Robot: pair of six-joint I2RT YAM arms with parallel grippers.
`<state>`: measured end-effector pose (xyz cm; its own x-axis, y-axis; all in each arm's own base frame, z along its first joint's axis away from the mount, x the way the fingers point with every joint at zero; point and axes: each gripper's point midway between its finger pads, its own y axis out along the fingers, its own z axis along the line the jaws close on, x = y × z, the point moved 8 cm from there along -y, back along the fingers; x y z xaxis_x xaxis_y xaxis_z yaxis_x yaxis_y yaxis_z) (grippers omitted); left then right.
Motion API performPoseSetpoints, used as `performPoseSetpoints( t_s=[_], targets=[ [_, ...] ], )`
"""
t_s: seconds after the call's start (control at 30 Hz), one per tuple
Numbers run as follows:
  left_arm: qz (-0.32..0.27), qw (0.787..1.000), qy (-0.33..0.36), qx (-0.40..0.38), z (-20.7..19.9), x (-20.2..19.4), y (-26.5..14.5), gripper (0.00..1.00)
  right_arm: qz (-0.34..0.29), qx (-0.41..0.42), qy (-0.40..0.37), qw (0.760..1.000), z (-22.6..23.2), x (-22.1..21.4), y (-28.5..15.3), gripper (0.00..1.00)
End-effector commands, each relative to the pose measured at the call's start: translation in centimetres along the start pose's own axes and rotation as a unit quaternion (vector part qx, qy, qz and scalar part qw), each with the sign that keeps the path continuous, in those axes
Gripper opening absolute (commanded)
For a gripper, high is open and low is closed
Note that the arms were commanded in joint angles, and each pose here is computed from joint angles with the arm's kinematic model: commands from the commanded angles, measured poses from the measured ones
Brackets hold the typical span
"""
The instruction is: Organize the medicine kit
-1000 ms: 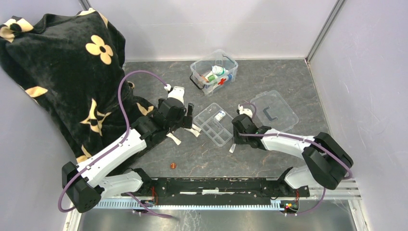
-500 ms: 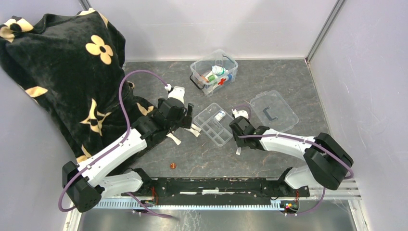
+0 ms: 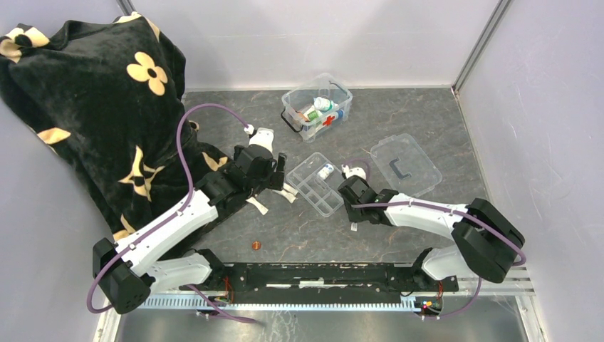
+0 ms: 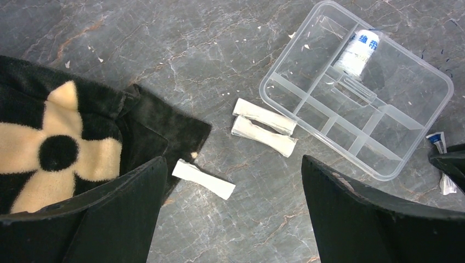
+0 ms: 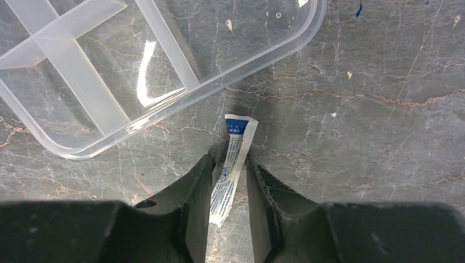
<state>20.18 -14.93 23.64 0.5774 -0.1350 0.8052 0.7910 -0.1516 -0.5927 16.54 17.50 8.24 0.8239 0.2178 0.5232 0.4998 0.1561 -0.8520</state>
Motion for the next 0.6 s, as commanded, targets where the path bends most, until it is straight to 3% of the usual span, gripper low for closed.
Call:
performPoseSetpoints(
  t_s=[0.0, 0.17, 0.37, 0.47, 0.57],
  targets=[
    [-0.008, 1.0, 0.007, 0.01, 0.3, 0.4, 0.1, 0.98, 0.028, -0.004, 0.014, 1.0, 0.1, -1.1, -0.7, 0.31],
    [-0.006, 1.0, 0.007, 0.009, 0.3, 0.4, 0.1, 0.98, -0.028, -0.022, 0.051, 0.998, -0.7, -0.4, -1.8, 0.19],
    [-0.004, 1.0, 0.007, 0.004, 0.2, 0.3, 0.2, 0.98, -0.059, -0.01, 0.074, 0.995, -0.8, 0.3, -2.9, 0.16],
    [-0.005, 1.0, 0.005, 0.003, 0.1, 0.3, 0.2, 0.98, -0.074, 0.01, 0.082, 0.994, -0.4, 0.9, -3.3, 0.06],
    [-0.005, 1.0, 0.005, 0.001, 0.1, 0.3, 0.2, 0.98, -0.075, 0.012, 0.079, 0.994, -0.1, 1.3, -3.4, 0.09]
  ],
)
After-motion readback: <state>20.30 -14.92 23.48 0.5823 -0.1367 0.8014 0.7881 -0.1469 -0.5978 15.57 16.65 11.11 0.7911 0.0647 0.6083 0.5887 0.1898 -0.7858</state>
